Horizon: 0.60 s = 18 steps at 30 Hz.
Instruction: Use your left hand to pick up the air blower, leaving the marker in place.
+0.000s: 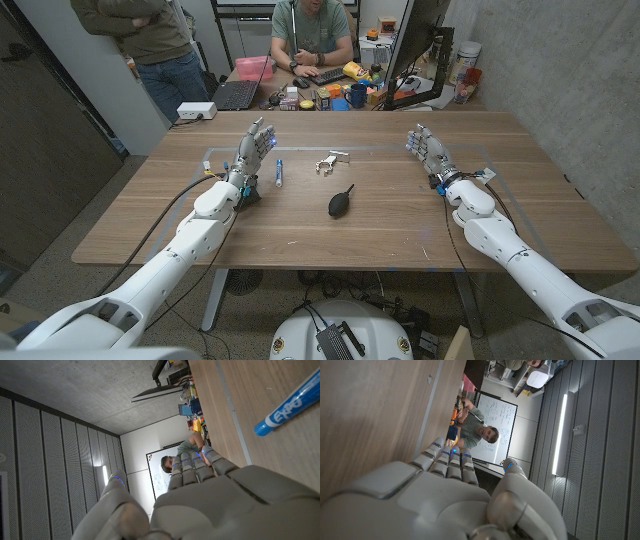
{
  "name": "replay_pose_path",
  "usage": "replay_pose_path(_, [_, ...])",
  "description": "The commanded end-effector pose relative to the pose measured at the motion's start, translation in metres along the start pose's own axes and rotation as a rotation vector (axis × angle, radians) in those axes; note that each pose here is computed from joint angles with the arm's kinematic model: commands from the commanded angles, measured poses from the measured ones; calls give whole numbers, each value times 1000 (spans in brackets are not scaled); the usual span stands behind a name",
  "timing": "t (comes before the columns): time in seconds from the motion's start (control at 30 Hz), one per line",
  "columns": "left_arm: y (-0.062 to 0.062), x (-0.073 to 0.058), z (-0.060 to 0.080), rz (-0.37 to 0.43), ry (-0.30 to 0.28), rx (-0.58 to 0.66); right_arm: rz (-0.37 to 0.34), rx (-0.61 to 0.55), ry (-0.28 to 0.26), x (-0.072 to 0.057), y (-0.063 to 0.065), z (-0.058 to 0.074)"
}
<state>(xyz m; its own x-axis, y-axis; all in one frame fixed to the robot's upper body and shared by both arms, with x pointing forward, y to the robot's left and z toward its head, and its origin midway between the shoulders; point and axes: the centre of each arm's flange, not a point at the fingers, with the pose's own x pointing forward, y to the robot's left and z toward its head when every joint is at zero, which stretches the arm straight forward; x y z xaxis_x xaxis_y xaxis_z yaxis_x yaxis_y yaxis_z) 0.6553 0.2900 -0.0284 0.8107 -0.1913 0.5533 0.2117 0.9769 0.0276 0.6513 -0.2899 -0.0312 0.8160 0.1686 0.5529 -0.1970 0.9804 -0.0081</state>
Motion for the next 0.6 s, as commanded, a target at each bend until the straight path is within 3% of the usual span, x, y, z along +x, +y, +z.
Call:
replay_pose_path(0.03, [1,2,-4,-8,10,-5,-12,5,7,-2,3,-2])
replay_pose_path(0.3, [0,3,-2,-5,-11,28,-18,6,0,-3,2,-2])
replay_pose_path(0.6, [-9,3,27,-37,-72,126,-34,11,-11,-7,-3,1])
